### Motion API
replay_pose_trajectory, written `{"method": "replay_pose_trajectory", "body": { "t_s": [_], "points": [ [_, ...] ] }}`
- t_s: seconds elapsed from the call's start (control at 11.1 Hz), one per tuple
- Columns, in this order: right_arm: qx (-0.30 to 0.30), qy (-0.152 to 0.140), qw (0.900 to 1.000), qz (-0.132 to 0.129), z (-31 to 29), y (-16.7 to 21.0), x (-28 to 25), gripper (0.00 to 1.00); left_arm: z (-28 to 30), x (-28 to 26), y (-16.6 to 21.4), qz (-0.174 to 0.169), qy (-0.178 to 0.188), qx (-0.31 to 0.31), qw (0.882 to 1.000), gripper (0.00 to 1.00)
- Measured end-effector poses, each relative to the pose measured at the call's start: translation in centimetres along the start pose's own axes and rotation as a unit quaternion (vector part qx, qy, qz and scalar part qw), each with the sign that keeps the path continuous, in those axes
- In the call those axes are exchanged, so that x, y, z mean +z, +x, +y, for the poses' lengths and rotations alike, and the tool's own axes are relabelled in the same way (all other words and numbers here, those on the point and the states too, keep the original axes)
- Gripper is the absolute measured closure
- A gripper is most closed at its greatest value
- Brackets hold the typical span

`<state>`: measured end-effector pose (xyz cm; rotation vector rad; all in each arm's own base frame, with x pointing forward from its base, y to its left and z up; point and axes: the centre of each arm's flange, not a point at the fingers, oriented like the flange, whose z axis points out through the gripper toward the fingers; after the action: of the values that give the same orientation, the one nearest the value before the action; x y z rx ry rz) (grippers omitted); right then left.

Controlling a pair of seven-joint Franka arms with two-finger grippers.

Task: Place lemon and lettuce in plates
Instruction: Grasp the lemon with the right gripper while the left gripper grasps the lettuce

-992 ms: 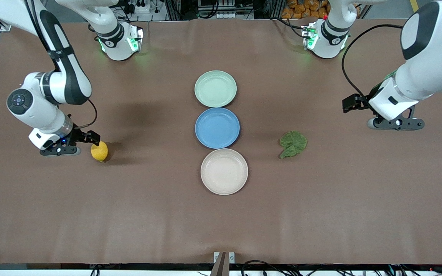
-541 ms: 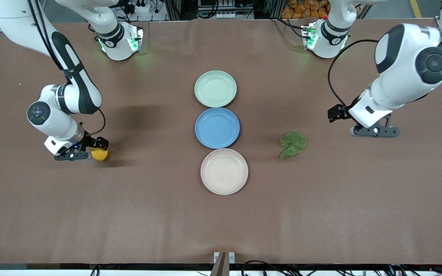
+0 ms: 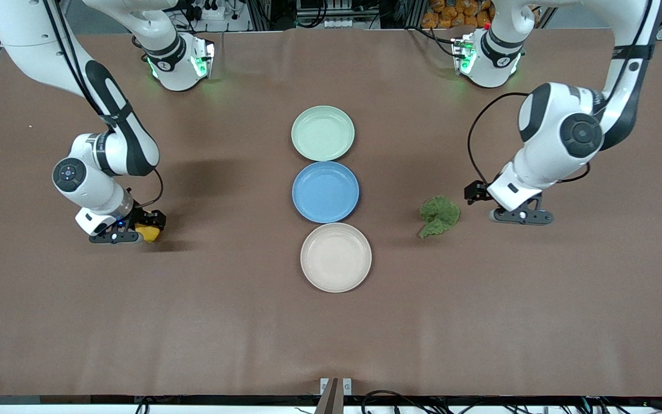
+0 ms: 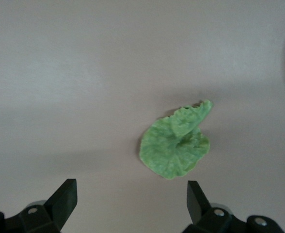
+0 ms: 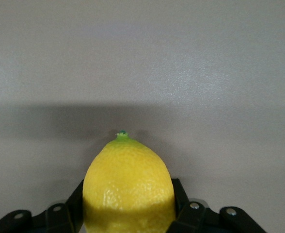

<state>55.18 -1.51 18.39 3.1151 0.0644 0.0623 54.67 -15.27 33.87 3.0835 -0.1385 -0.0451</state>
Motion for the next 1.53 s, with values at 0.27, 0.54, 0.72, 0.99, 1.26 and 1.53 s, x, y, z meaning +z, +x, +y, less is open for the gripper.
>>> {"method": "replay_pose_trajectory", "body": {
  "t_s": [0.27, 0.54, 0.72, 0.99, 1.26, 1.53],
  "points": [
    [0.036, 0.003, 0.999, 0.003, -1.4, 0.3, -0.2, 0.3, 3.8, 5.7, -1.4, 0.007, -0.004, 0.011, 1.0, 0.0],
    [0.097, 0.016, 0.995, 0.011, -8.6, 2.4, -2.4, 0.3, 6.4, 12.0, -2.9, -0.006, -0.004, 0.032, 0.999, 0.0],
    [0.15, 0.027, 0.988, 0.013, -14.8, 4.6, -5.7, 0.3, 6.3, 14.1, -2.5, -0.007, -0.001, 0.037, 0.999, 0.0],
    [0.233, 0.064, 0.97, 0.035, -24.5, 5.9, -10.6, 0.3, 6.5, 14.6, -0.7, 0.004, 0.011, 0.056, 0.998, 0.0],
    [0.323, 0.11, 0.939, 0.043, -35.7, 6.4, -12.8, 0.3, 7.3, 16.1, 0.4, 0.009, 0.035, 0.059, 0.998, 0.0],
    [0.383, 0.138, 0.913, 0.028, -45.1, 6.2, -10.2, 0.3, 7.3, 16.9, 0.5, 0.006, 0.038, 0.055, 0.998, 0.05]
  ]
}}
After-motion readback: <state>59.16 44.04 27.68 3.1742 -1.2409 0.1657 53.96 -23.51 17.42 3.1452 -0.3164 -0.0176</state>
